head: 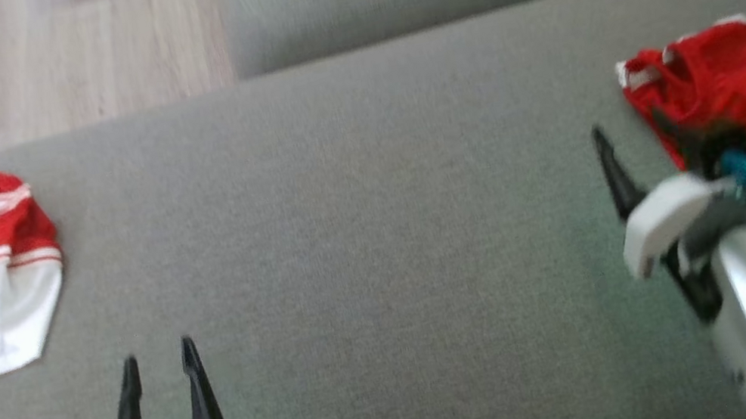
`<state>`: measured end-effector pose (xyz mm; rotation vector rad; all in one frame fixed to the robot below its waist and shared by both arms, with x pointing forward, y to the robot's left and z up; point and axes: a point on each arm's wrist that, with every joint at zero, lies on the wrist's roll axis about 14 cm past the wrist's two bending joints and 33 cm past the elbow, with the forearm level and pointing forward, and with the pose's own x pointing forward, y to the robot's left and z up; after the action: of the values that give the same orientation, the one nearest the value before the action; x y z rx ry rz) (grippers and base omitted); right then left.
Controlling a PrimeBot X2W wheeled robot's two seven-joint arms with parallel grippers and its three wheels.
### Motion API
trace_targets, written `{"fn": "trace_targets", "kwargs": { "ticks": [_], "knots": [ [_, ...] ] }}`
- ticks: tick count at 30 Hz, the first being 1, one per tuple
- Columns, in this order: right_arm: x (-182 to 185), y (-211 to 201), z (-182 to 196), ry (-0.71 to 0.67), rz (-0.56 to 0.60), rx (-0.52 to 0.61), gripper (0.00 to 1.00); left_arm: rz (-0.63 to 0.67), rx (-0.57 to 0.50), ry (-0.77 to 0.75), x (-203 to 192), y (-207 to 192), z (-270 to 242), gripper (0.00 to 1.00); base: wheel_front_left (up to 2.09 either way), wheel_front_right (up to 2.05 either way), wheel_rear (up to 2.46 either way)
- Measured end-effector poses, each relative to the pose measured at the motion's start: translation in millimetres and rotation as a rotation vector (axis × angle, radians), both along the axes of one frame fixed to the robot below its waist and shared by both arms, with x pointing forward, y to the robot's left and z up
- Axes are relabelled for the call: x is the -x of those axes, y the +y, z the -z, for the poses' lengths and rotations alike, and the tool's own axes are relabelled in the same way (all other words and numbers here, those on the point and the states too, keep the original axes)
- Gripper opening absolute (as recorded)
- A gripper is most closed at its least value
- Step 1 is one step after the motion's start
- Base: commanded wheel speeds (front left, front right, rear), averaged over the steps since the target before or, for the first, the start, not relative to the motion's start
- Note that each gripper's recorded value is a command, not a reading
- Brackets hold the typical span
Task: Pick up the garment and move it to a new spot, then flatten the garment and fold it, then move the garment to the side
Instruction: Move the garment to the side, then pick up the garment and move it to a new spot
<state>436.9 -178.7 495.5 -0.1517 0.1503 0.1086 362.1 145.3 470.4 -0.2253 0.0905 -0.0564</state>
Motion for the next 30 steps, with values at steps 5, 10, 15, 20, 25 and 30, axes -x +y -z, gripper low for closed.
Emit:
{"fn": "trace_targets", "kwargs": {
  "ticks": [5,10,15,20,25,30],
  "knots": [
    [32,15,9,-0.015,-0.029,-0.042,1.0,-0.021,-0.011,0.022,22,8,8,1.0,0.0,0.0,0.0],
    [56,27,13,-0.032,-0.046,-0.137,1.0,-0.049,-0.013,0.037,38,17,14,1.0,0.0,0.0,0.0],
    [77,28,18,-0.03,-0.033,-0.193,1.0,-0.05,-0.007,0.029,44,18,12,1.0,0.0,0.0,0.0],
    [100,29,33,0.008,-0.018,-0.256,1.0,-0.033,-0.005,0.046,49,12,15,1.0,0.0,0.0,0.0],
    [112,33,37,0.021,-0.026,-0.272,1.0,-0.025,0.003,0.056,51,11,17,1.0,0.0,0.0,0.0],
    [113,38,33,0.012,-0.042,-0.272,1.0,-0.029,0.0,0.072,56,12,22,1.0,0.0,0.0,0.0]
  ]
}}
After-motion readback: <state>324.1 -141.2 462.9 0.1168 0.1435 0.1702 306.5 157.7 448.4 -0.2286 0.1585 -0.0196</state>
